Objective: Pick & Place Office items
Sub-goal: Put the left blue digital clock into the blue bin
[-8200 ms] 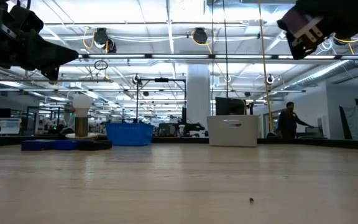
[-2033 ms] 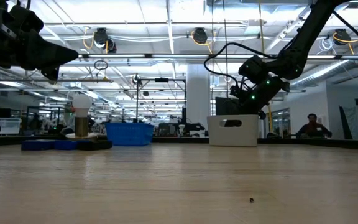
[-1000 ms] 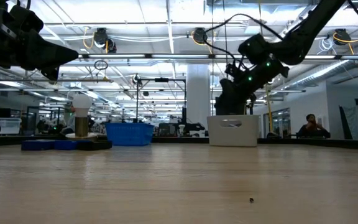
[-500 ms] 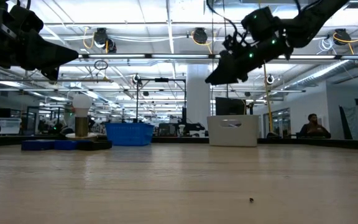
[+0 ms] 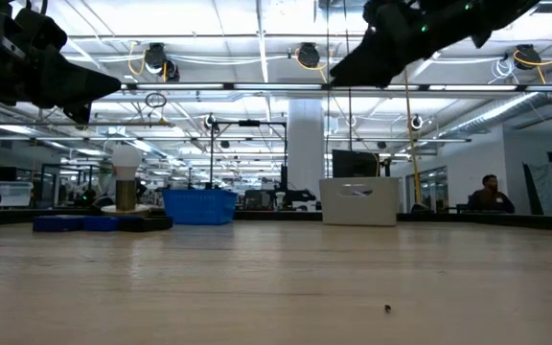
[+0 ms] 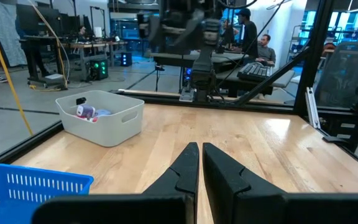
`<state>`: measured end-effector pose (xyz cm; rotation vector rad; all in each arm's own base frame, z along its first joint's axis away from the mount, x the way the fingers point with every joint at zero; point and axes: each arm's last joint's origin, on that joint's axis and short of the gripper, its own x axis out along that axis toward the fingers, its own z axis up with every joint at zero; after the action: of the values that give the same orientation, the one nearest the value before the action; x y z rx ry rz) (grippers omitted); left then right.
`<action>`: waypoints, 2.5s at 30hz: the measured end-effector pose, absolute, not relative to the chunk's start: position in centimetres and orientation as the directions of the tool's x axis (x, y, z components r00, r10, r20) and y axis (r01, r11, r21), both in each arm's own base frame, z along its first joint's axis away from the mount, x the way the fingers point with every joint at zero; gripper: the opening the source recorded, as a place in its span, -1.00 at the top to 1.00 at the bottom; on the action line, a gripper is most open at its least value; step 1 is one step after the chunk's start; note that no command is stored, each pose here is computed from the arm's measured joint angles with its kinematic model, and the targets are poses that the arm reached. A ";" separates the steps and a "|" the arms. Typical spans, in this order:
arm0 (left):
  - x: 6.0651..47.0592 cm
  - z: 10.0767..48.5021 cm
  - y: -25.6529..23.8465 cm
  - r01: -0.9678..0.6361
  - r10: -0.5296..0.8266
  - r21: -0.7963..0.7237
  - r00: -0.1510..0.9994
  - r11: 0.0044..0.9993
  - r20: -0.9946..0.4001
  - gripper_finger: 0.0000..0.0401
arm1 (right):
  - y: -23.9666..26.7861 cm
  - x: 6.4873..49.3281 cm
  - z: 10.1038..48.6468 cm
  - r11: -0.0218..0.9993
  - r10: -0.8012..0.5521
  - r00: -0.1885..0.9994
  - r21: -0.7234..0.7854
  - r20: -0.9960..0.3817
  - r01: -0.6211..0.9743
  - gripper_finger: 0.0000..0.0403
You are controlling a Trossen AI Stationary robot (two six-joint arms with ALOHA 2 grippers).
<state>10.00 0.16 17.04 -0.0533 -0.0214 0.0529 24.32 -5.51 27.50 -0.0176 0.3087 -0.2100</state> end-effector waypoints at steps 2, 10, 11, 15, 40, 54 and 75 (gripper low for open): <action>10.0 17.0 0.2 -0.052 0.053 -0.054 0.998 0.997 0.020 0.89 | -4.6 24.0 28.0 0.984 -0.176 0.943 -0.051 -0.283 0.168 -0.10; 10.0 17.0 0.2 -0.052 0.053 -0.054 0.998 0.997 0.020 0.89 | -2.0 22.3 29.2 0.996 -0.080 0.957 -0.065 -0.279 0.064 -0.10; 10.0 17.0 0.2 -0.052 0.053 -0.054 0.998 0.997 0.020 0.89 | -1.8 22.0 29.2 0.996 -0.073 0.959 -0.062 -0.274 0.058 -0.10; 10.0 17.0 0.2 -0.052 0.053 -0.054 0.998 0.997 0.020 0.89 | -1.2 20.5 28.7 0.997 -0.054 0.971 -0.059 -0.234 0.041 -0.10; 10.0 17.0 0.2 -0.052 0.053 -0.054 0.998 0.997 0.020 0.89 | -0.7 12.3 23.6 0.998 -0.058 0.997 0.030 0.048 0.057 -0.10; 10.0 17.0 0.2 -0.052 0.053 -0.054 0.998 0.997 0.020 0.89 | -0.6 10.6 22.1 0.996 -0.058 0.985 0.071 0.160 0.047 -0.10; 10.0 17.0 0.2 -0.052 0.053 -0.054 0.998 0.997 0.020 0.89 | -0.6 9.4 21.9 0.998 -0.062 0.986 0.042 0.155 0.056 -0.10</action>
<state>10.00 0.16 17.03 -0.0533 -0.0212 0.0525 9.38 -0.58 21.89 0.0376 -0.1565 -0.0591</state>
